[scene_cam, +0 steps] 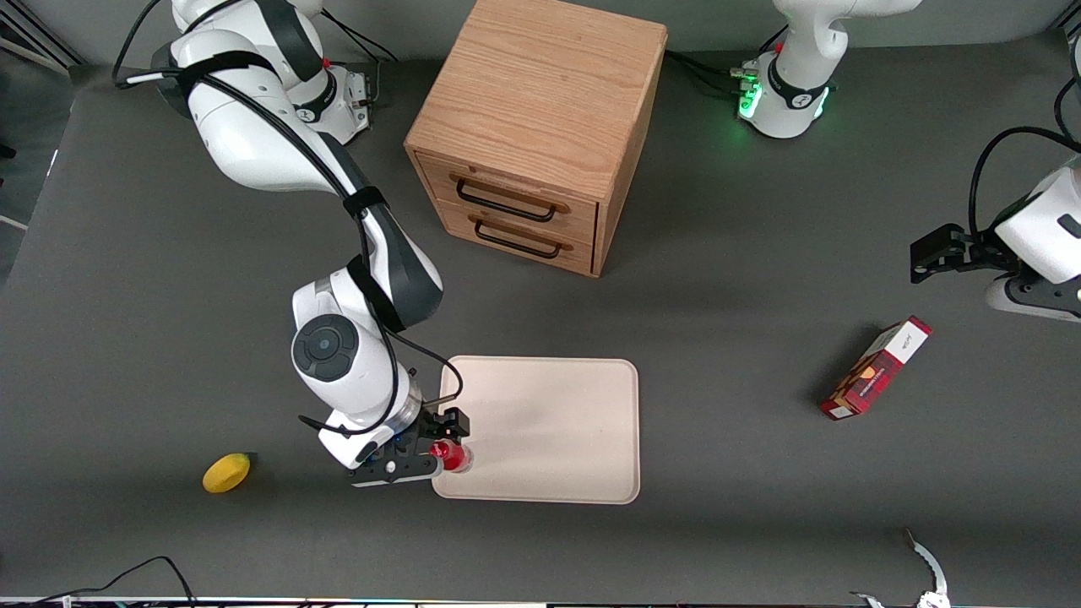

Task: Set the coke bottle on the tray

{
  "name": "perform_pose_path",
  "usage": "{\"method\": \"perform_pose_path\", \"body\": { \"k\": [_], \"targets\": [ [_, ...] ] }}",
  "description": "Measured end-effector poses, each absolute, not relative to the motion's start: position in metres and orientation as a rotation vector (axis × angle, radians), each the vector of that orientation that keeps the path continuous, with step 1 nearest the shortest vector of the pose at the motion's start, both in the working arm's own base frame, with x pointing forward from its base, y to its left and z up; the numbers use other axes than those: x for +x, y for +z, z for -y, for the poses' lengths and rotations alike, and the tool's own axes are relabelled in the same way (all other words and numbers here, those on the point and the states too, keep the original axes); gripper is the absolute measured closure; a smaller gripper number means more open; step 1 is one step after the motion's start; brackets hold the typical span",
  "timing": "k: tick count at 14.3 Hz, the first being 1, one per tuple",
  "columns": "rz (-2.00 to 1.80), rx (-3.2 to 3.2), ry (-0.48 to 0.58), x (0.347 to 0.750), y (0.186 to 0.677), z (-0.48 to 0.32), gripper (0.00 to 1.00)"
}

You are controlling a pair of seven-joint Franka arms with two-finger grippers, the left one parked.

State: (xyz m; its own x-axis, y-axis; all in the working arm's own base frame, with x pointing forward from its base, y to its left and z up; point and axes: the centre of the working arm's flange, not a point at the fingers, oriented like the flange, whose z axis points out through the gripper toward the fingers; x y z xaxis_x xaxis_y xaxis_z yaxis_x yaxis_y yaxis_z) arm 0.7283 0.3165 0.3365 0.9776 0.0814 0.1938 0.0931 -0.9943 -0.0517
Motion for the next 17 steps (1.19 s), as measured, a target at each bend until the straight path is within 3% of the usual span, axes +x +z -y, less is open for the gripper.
{"method": "perform_pose_path", "body": {
  "k": [3,9,17],
  "targets": [
    [0.129,-3.061,-0.311,0.728,0.360,-0.313,0.00],
    [0.012,-3.089,-0.080,0.716,0.460,-0.220,0.00],
    [-0.039,-3.111,0.046,0.669,0.566,-0.075,0.00]
  ]
}}
